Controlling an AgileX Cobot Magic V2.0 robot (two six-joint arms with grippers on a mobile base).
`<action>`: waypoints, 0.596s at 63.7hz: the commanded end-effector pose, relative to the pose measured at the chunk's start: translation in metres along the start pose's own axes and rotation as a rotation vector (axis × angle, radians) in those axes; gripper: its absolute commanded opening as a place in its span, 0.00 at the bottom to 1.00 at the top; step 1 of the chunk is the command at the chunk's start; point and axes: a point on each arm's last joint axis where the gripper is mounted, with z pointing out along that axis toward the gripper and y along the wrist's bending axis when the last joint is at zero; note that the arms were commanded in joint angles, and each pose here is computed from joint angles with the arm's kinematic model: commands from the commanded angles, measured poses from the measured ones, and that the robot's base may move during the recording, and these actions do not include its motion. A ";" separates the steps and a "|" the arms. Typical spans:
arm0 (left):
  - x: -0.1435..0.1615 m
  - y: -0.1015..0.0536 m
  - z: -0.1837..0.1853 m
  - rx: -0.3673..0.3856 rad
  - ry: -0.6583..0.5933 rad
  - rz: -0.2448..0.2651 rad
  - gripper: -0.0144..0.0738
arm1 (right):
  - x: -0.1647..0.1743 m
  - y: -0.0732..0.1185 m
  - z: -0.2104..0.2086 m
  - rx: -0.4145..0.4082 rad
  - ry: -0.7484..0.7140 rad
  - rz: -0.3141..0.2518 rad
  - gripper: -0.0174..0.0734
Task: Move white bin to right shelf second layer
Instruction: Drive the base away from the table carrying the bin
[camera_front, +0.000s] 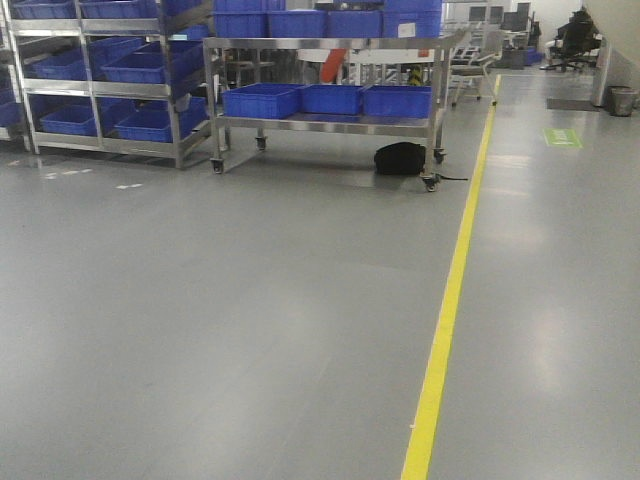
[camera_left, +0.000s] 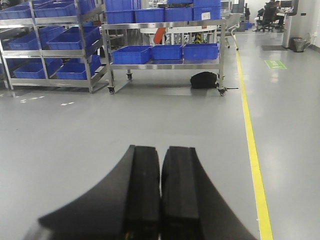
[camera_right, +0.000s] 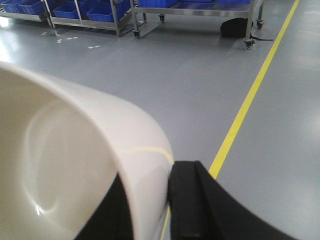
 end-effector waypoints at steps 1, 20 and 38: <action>0.004 0.000 0.000 -0.002 -0.062 -0.009 0.26 | -0.018 0.002 -0.004 -0.013 -0.128 -0.003 0.25; 0.004 0.000 0.000 -0.002 -0.062 -0.009 0.26 | -0.018 0.002 -0.004 -0.012 -0.127 -0.003 0.25; 0.004 0.000 0.000 -0.002 -0.062 -0.009 0.26 | -0.018 0.002 -0.004 -0.012 -0.127 -0.003 0.25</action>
